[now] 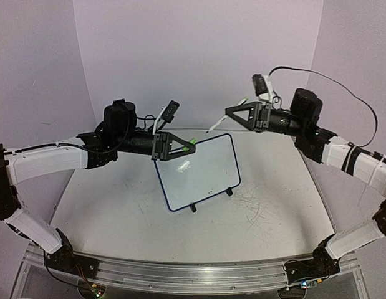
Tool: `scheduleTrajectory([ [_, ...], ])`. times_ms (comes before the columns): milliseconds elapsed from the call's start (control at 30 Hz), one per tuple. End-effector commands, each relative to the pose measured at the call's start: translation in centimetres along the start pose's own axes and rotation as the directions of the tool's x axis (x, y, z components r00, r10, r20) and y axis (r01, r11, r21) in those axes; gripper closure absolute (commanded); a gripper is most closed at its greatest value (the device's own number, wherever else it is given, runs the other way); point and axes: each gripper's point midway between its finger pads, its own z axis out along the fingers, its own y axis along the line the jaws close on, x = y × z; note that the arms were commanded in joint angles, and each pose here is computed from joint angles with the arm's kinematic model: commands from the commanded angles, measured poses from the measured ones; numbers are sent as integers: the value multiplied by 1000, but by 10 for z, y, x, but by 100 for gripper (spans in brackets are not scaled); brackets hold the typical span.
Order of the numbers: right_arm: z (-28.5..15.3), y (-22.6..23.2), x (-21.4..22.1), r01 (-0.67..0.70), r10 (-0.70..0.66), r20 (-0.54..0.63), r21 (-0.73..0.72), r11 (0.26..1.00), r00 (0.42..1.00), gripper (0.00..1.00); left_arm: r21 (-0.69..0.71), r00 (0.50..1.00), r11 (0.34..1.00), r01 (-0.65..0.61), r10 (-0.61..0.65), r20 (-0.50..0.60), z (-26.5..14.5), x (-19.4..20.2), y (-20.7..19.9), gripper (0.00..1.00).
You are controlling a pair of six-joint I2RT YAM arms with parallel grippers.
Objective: Write a sentence on the whiteboard
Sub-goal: Open the pen cap from the whiteboard marker, then put down the pen cap at the corner of the board.
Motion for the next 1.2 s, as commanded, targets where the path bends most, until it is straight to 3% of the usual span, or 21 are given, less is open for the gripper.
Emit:
scheduleTrajectory([
  [0, -75, -5, -67, 69, -99, 231, 134, 989, 968, 100, -115, 998, 993, -12, 19, 58, -43, -6, 14, 100],
  [100, -100, -21, -72, 35, -87, 271, 192, 981, 959, 100, -242, 995, 970, -17, 40, 90, -71, -5, 21, 100],
  [200, -108, -27, -69, 41, -107, 280, 232, 972, 954, 100, -560, 989, 826, 64, 20, 144, -114, -1, 60, 100],
  [267, -108, -33, -63, 29, -97, 271, 245, 969, 958, 100, -800, 974, 571, 185, 1, 226, -164, 8, 101, 100],
  [367, -107, -42, -56, 4, -71, 260, 249, 968, 963, 100, -914, 940, 221, 340, -48, 338, -228, 40, 139, 100],
  [467, -107, -46, -53, -10, -56, 257, 250, 968, 965, 100, -914, 905, 61, 402, -181, 386, -243, 89, 173, 100],
  [600, -108, -42, -52, -9, -57, 260, 247, 969, 964, 100, -925, 855, -21, 379, -373, 359, -227, 153, 212, 100],
  [767, -110, -39, -49, -9, -58, 259, 249, 969, 964, 100, -950, 801, -92, 299, -517, 302, -215, 207, 245, 100],
  [1000, -114, -39, -40, -25, -46, 263, 257, 966, 964, 100, -968, 774, -132, 214, -581, 250, -215, 241, 262, 100],
  [1167, -115, -41, -37, -35, -36, 262, 260, 965, 964, 100, -973, 754, -122, 198, -615, 231, -211, 252, 266, 92],
])
